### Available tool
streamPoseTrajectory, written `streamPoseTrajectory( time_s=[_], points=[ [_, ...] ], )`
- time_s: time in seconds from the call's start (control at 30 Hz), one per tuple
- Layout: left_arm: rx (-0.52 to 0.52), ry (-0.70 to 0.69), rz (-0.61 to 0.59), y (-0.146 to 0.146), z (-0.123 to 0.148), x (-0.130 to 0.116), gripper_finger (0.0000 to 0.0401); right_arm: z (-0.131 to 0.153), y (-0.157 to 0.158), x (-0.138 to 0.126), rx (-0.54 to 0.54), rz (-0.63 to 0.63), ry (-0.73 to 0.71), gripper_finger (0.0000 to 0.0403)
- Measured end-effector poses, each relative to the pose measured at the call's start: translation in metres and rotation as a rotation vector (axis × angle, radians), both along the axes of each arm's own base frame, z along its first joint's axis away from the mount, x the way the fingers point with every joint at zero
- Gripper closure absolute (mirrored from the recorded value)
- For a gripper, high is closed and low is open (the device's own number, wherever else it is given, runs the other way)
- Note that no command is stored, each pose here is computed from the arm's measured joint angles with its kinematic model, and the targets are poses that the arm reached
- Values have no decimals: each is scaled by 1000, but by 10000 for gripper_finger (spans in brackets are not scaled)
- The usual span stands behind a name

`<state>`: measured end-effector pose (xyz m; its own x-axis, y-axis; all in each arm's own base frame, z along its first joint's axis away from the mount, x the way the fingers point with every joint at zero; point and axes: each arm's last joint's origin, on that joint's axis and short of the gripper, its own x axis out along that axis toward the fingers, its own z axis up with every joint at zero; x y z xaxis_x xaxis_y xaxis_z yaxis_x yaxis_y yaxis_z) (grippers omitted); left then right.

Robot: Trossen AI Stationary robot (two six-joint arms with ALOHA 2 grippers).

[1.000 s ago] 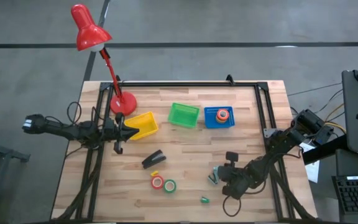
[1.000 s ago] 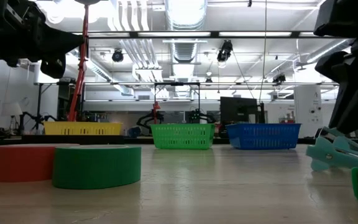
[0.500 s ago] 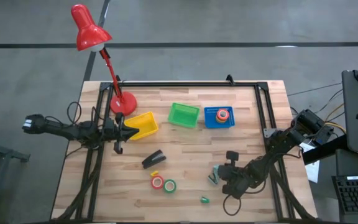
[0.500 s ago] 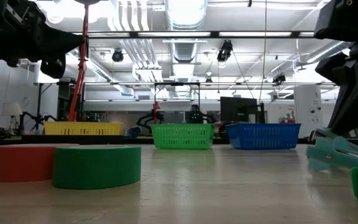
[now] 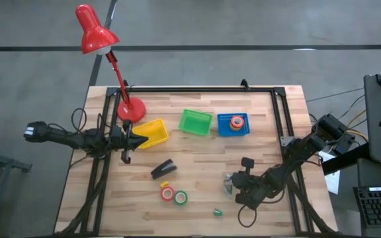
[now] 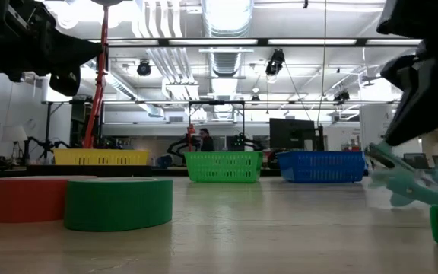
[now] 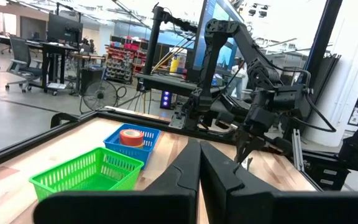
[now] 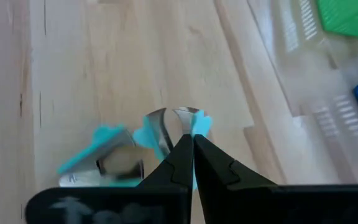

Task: Pick and place Stapler, Stapler remover, tape
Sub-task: Put the top light blue staple remover in the green basket

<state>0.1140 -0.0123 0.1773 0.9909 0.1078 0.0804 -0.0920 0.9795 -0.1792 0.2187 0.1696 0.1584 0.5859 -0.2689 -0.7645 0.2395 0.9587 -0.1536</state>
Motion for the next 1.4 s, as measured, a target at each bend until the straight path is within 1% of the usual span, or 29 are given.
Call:
streamPoseTrajectory(
  time_s=[0.33,0.77,1.03,1.4],
  points=[
    [0,0,0,0,0,0,391,7,-3,6,-11,12,-12,395],
    [1,3,0,0,0,0,391,9,-33,29,-85,-34,-15,395],
    [1,3,0,0,0,0,391,16,-58,51,-126,-23,-66,395],
    [1,4,0,0,0,0,391,27,-108,78,-184,-60,-122,395]
  ],
)
